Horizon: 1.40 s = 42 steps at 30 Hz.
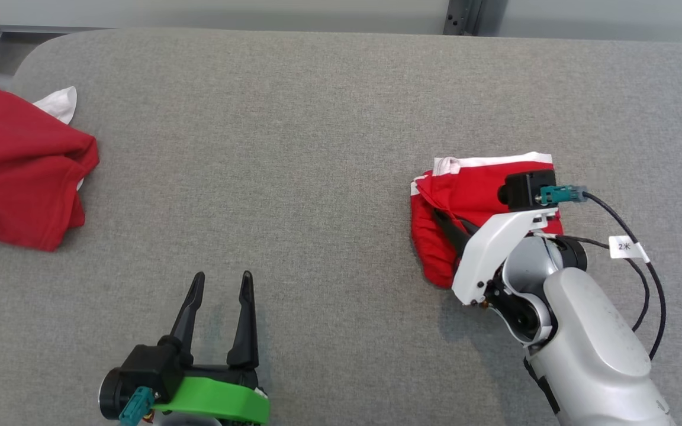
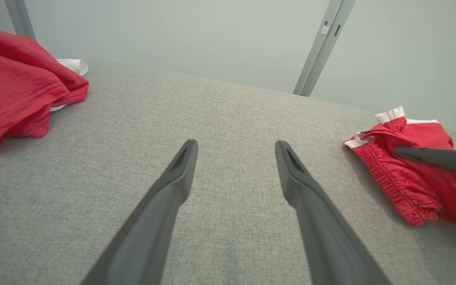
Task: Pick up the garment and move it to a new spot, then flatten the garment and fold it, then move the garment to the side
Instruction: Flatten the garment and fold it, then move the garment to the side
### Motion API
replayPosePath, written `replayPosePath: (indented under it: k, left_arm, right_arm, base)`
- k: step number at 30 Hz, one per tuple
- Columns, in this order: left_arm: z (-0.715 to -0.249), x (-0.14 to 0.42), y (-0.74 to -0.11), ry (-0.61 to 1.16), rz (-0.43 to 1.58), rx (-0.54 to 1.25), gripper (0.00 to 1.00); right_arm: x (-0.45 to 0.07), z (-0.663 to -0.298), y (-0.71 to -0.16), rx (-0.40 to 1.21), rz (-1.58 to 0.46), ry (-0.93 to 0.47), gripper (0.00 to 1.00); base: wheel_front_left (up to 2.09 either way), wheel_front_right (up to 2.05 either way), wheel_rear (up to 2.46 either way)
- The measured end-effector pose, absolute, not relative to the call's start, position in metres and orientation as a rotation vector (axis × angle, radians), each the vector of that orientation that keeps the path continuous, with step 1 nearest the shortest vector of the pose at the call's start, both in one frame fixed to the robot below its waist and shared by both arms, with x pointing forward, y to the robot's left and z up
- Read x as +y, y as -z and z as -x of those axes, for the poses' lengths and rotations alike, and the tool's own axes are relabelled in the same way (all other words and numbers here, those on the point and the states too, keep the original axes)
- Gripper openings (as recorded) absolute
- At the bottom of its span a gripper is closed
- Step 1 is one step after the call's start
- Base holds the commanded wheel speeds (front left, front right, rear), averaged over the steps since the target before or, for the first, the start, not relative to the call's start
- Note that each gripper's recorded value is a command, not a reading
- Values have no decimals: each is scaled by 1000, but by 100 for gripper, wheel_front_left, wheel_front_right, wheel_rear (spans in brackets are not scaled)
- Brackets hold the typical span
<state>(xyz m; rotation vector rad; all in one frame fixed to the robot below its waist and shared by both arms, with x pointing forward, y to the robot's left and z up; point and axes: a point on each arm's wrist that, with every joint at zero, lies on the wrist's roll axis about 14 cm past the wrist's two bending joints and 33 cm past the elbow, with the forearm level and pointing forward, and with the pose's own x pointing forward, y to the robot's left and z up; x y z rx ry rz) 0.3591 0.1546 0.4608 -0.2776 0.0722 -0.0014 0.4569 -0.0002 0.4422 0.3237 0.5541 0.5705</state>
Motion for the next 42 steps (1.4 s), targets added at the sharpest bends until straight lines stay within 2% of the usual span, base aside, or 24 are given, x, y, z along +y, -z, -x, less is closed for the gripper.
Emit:
replayPosePath:
  k: [1, 2, 3, 8, 13, 18, 22, 26, 32, 42]
  left_arm:
    - [-359, 153, -460, 5, 278, 76, 100]
    - [-360, 152, -459, 8, 279, 78, 100]
    - [-360, 151, -458, 12, 280, 81, 100]
    - [-361, 148, -459, 22, 283, 78, 100]
    - [-355, 149, -463, 19, 290, 66, 100]
    - [-343, 153, -468, 4, 292, 52, 100]
    - [-333, 153, -472, 5, 292, 38, 100]
    - [-327, 154, -479, 8, 285, 15, 100]
    - [-321, 162, -489, 8, 266, -25, 100]
    - [-313, 180, -485, -40, 257, -20, 100]
  right_arm:
    - [1, -457, -440, 555, -317, -571, 7]
    - [1, -458, -439, 547, -309, -569, 44]
    - [1, -460, -439, 531, -302, -566, 100]
    - [3, -463, -447, 458, -306, -563, 100]
    - [-15, -469, -479, 273, -258, -514, 100]
    - [-76, -459, -503, 83, -183, -380, 100]
    - [-121, -436, -512, -10, -142, -284, 100]
    - [-172, -411, -507, -40, -50, -179, 100]
    - [-217, -375, -496, -32, -7, -49, 100]
    - [-223, -354, -487, -18, -20, 10, 100]
  base:
    - [0, 0, 0]
    - [0, 0, 0]
    - [0, 0, 0]
    - [0, 0, 0]
    - [0, 0, 0]
    - [0, 0, 0]
    - [0, 0, 0]
    - [0, 0, 0]
    - [0, 0, 0]
    - [0, 0, 0]
